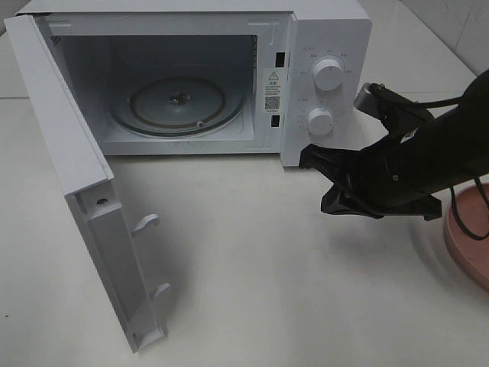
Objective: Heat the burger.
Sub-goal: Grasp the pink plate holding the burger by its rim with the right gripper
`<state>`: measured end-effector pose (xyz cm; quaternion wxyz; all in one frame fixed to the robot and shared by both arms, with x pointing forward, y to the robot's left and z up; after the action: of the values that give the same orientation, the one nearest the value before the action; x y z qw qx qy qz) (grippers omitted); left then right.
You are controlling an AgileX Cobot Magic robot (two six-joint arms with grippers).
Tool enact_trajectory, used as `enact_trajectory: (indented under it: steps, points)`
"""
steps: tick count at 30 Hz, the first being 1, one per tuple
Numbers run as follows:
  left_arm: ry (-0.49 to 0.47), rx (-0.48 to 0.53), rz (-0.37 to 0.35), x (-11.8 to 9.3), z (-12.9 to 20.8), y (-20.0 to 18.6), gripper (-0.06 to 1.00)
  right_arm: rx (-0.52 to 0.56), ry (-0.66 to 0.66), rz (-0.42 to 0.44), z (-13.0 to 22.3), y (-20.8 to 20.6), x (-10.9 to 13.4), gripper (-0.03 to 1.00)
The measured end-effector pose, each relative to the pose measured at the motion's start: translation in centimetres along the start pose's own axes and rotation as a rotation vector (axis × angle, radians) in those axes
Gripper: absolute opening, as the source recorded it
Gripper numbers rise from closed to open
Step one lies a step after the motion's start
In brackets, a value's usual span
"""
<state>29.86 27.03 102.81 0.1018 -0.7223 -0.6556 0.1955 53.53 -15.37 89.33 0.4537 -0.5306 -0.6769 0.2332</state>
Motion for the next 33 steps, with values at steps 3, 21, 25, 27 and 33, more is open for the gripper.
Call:
enact_trajectory:
  steps: [3, 21, 25, 27, 33]
  points:
    - [0.000, 0.000, 0.000, 0.0, 0.0, 0.0, 0.97, 0.066, -0.130, -0.008, 0.2, -0.4, 0.2, 0.07]
    - [0.000, 0.000, 0.000, 0.0, 0.0, 0.0, 0.97, 0.317, -0.537, 0.080, 0.8, -3.7, -1.3, 0.26]
    - [0.000, 0.000, 0.000, 0.0, 0.0, 0.0, 0.97, 0.278, -0.541, 0.109, -0.3, -5.2, -2.2, 0.45]
    - [0.000, 0.000, 0.000, 0.0, 0.0, 0.0, 0.97, 0.253, -0.560, 0.156, -1.2, -6.4, -3.5, 0.71]
    - [0.000, 0.000, 0.000, 0.0, 0.0, 0.0, 0.97, 0.304, -0.570, 0.259, -1.6, -7.5, -6.8, 0.97]
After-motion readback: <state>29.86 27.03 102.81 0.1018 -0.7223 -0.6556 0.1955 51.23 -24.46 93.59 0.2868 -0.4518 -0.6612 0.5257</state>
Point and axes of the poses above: a point on each arm's last joint axis where the gripper is mounted, y pointing out along that axis toward the gripper, x along the wrist's bending axis when the last joint is at zero, z = x × y, the point moved 7 cm from there along y, pointing out along that axis toward the gripper, and after that the axes turned 6 degrees about -y, right-handed, at the moved point
